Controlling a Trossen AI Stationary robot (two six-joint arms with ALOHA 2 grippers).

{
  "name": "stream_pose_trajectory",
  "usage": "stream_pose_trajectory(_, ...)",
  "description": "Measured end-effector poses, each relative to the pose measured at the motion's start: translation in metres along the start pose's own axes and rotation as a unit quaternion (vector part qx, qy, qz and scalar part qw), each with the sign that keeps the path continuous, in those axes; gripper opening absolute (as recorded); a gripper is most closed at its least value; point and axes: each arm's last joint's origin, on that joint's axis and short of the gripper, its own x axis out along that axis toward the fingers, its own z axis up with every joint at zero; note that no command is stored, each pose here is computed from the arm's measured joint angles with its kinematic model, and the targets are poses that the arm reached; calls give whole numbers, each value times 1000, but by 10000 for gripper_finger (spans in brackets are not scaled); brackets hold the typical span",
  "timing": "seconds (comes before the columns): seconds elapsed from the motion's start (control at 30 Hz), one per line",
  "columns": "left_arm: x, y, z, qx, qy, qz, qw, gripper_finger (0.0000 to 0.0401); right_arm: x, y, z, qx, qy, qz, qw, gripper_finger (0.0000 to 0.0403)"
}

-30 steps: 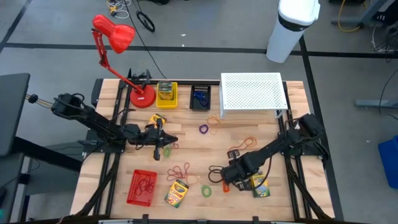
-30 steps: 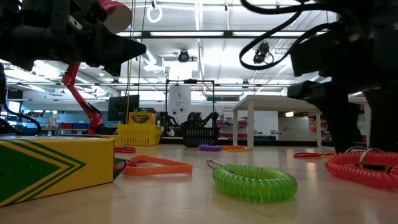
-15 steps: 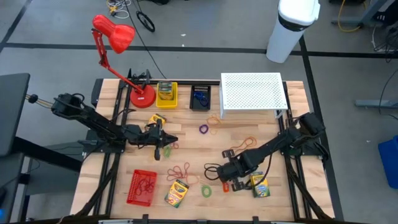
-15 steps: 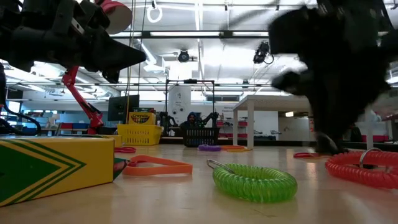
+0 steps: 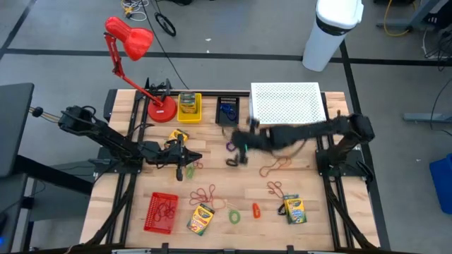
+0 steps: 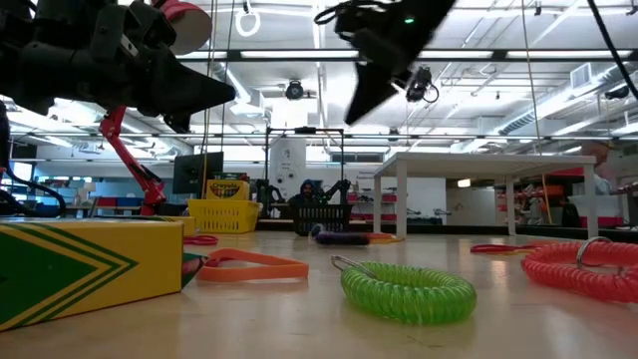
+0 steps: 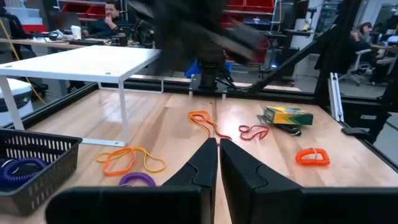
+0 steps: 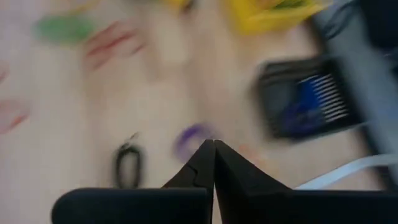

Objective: Pick & Place Office Desk Supplies
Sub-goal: Put the black spiral keychain into the black bin

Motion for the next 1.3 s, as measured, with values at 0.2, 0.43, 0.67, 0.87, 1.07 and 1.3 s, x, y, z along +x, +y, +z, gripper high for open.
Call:
stream_pose_trajectory(0.2, 0, 2, 0, 32, -1, 26, 999, 16, 17, -70, 47, 31, -46, -6, 998, 6)
stream_pose_trajectory(0.43, 0, 2, 0, 21, -1, 38, 999, 13, 26, -11, 27, 23, -10, 87, 996, 4)
stream_pose_trajectory(0.67, 0, 2, 1, 20, -3, 36, 999, 13, 45, 62, -33, 87, -105, 102, 985, 4)
stream_pose_trajectory(0.87, 0, 2, 0, 21, -3, 36, 999, 14, 73, 39, -77, 138, -173, 61, 973, 4)
stream_pose_trajectory(1.07, 0, 2, 0, 22, -2, 36, 999, 14, 84, 14, -101, 77, -176, 132, 973, 6)
stream_pose_trajectory(1.3, 0, 2, 0, 22, -1, 36, 999, 14, 73, -6, -112, 22, -314, 121, 941, 4)
